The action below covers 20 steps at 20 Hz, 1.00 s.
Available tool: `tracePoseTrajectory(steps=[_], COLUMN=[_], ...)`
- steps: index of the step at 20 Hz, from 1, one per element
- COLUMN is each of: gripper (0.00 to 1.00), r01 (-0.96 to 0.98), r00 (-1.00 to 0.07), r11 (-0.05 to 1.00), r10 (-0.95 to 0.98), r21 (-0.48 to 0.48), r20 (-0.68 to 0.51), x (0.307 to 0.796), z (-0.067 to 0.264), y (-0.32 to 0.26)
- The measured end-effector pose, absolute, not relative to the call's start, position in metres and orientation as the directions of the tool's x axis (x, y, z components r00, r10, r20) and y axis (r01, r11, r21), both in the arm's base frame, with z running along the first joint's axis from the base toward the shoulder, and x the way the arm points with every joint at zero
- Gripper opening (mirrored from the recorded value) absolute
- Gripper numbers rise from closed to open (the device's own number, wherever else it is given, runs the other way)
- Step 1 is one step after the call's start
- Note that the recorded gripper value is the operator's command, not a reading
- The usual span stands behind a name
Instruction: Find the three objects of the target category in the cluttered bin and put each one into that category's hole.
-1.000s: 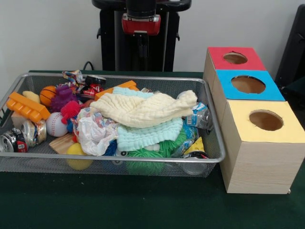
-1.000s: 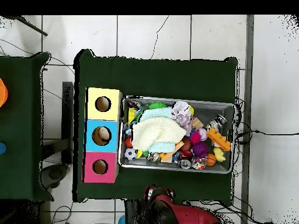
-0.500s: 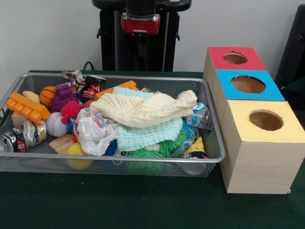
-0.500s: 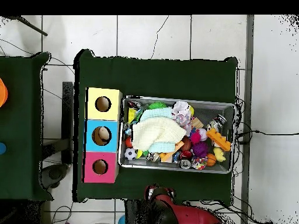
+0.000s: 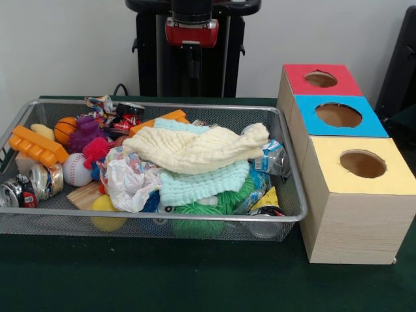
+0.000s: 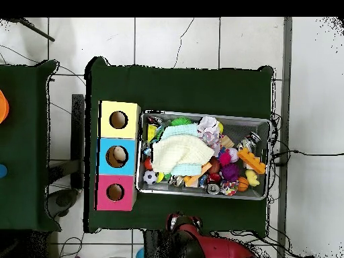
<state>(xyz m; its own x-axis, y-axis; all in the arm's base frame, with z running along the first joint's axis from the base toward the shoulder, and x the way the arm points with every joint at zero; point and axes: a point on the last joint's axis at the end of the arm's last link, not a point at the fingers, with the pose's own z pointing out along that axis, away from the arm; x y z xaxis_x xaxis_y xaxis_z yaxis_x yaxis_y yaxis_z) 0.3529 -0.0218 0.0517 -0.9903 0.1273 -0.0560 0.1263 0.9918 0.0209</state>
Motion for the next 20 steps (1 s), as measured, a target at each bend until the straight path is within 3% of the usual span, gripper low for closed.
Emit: tracePoseTrajectory(steps=[20], gripper=[0.00], r01=[0.138], r00=[-0.987], r11=[0.990], r10=[0.139], r21=[0.026], r20=[-0.077], x=[0.349], z=[0.052], y=[-0.054])
